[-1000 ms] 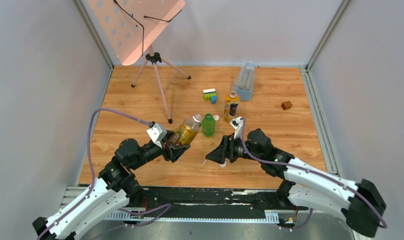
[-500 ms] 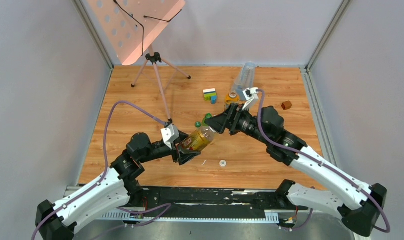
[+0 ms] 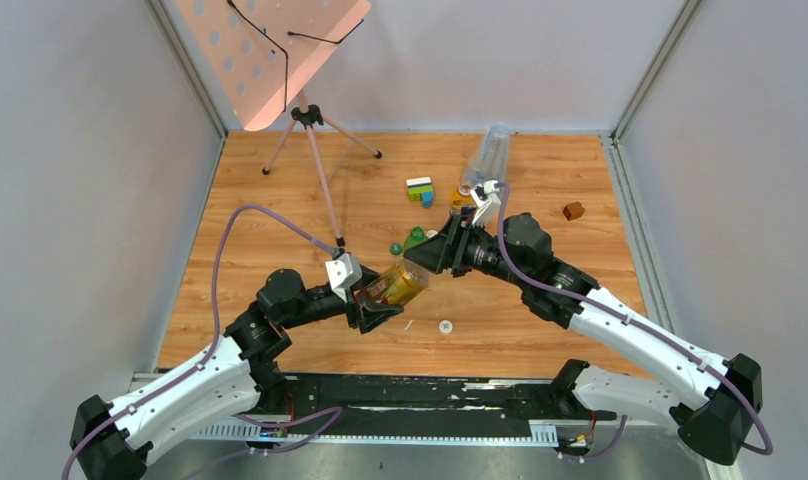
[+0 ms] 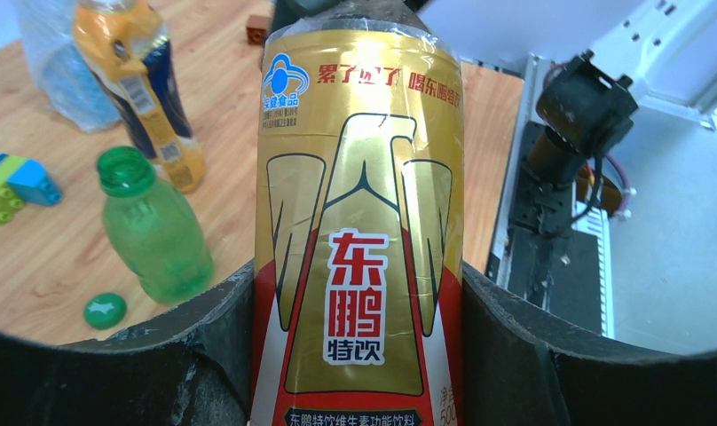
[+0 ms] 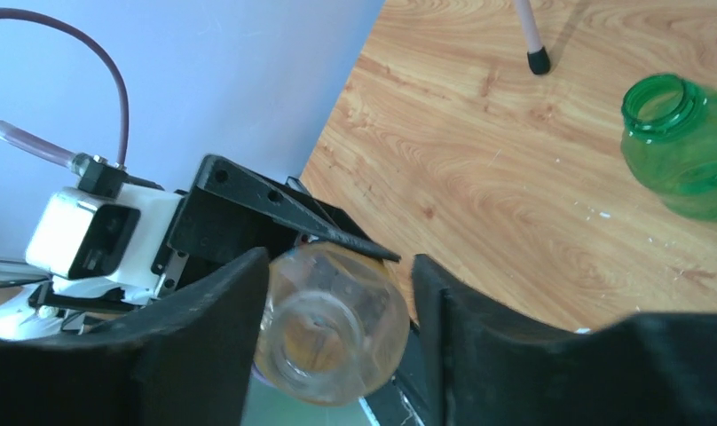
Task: Unscrew the bottle caps
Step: Place the plastic bottle at the center of the board.
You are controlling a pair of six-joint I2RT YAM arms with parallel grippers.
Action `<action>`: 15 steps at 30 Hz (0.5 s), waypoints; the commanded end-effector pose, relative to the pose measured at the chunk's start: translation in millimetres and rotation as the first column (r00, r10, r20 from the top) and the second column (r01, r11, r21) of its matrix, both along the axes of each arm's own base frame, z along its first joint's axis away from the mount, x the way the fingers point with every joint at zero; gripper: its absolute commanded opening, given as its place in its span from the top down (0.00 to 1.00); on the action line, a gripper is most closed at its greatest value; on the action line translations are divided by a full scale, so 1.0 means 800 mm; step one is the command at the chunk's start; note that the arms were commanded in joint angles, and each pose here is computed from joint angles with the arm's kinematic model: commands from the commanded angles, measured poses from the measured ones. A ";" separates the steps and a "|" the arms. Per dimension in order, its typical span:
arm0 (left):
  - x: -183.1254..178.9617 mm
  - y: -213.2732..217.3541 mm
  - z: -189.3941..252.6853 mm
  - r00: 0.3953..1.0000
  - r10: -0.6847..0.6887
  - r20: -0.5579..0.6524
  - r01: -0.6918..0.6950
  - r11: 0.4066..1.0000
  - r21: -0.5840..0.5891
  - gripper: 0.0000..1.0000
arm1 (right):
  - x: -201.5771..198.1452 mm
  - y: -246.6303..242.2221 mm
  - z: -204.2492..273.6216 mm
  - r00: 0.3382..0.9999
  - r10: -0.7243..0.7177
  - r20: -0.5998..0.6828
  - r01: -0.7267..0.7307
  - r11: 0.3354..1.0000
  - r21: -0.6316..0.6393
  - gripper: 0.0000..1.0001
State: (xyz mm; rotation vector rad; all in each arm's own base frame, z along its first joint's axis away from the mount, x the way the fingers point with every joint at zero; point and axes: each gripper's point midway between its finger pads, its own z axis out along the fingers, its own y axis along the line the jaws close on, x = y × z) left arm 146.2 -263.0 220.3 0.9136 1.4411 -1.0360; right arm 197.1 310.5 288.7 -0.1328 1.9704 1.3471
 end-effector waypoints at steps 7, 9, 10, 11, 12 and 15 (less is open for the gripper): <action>0.015 0.001 0.037 0.995 0.057 0.086 -0.050 0.995 -0.084 0.65 | -0.003 -0.016 0.008 0.999 -0.043 0.030 0.042 0.998 0.041 0.57; 0.017 0.001 0.035 0.995 0.064 0.080 -0.058 0.995 -0.082 0.65 | -0.004 -0.016 0.010 0.998 -0.043 0.034 0.041 0.998 0.045 0.69; 0.019 0.001 0.033 0.994 0.072 0.076 -0.066 0.995 -0.080 0.65 | -0.004 -0.016 0.011 0.999 -0.041 0.034 0.040 0.998 0.048 0.69; 0.020 0.001 0.033 0.994 0.077 0.073 -0.071 0.994 -0.080 0.64 | -0.006 -0.016 0.011 0.999 -0.036 0.032 0.035 0.998 0.049 0.69; 0.023 0.002 0.032 0.993 0.092 0.070 -0.086 0.993 -0.080 0.64 | -0.007 -0.015 0.010 0.999 -0.028 0.031 0.027 0.998 0.048 0.67; 0.030 0.005 0.035 0.990 0.125 0.068 -0.119 0.989 -0.092 0.62 | -0.010 -0.013 0.008 1.000 -0.013 0.025 0.012 0.999 0.046 0.46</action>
